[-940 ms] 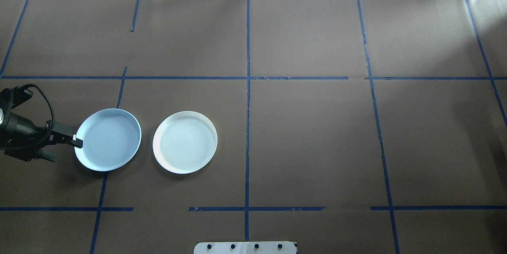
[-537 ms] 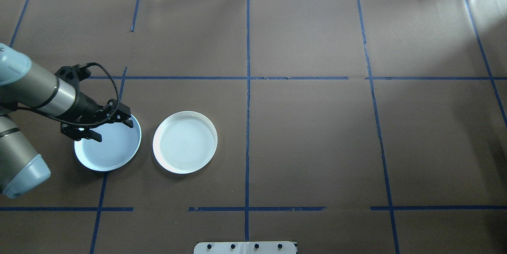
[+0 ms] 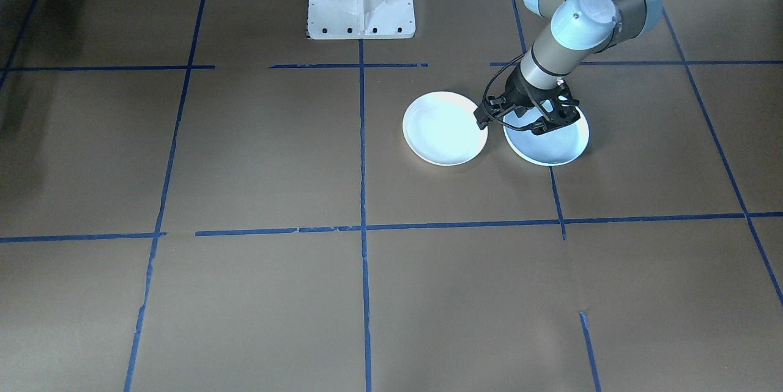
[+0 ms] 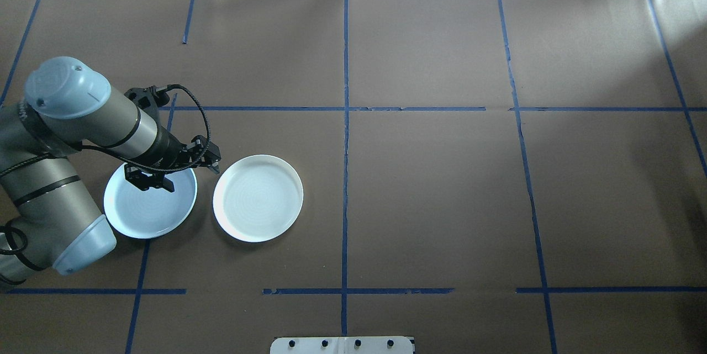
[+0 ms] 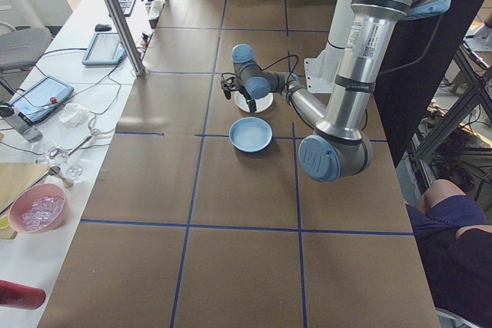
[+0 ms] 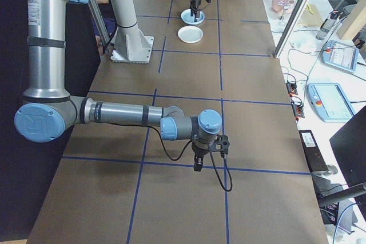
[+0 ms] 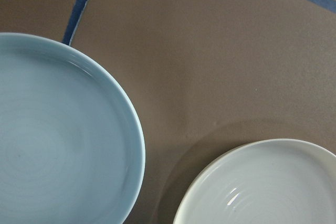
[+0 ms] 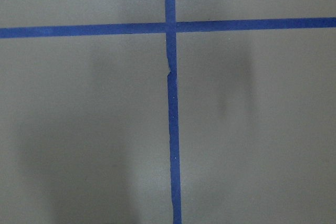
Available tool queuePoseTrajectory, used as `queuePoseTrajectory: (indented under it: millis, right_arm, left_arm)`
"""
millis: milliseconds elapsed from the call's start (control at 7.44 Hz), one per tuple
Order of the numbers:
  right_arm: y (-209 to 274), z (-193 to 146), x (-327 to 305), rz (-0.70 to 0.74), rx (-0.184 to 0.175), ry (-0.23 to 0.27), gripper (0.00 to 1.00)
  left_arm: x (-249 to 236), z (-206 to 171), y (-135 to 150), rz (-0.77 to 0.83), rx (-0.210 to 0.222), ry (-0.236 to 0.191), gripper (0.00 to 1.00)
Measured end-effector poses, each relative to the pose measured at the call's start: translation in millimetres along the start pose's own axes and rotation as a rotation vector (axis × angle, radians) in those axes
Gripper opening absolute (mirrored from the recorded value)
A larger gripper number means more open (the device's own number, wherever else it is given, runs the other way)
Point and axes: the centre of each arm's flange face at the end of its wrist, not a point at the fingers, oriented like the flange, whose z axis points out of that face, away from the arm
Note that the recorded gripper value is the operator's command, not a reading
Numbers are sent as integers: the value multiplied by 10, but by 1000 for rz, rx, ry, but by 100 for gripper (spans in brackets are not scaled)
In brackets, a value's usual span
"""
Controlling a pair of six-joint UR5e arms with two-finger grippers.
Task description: Stack plate in center
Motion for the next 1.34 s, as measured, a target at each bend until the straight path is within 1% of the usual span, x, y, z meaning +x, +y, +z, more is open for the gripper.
queuePoseTrajectory:
  millis: [134, 269, 537, 672, 940, 1209, 1343]
  right_arm:
    - [0, -1, -1, 0, 0, 0, 100]
    - [0, -1, -1, 0, 0, 0, 100]
    - [0, 0, 1, 0, 0, 0, 100]
    - [0, 0, 1, 0, 0, 0, 100]
    - [0, 0, 0, 0, 0, 0, 100]
    - [0, -1, 0, 0, 0, 0, 100]
    - [0, -1, 0, 0, 0, 0, 100]
  left_arm:
    - [11, 150, 36, -4, -4, -8, 100]
    - [37, 264, 53, -11, -6, -7, 100]
    - [145, 307, 77, -21, -8, 8, 99]
    - [194, 301, 100, -24, -11, 14, 95]
    - [231, 343, 155, -20, -19, 13, 82]
    - [207, 379, 166, -17, -22, 7, 76]
    - [189, 399, 163, -16, -24, 2, 75]
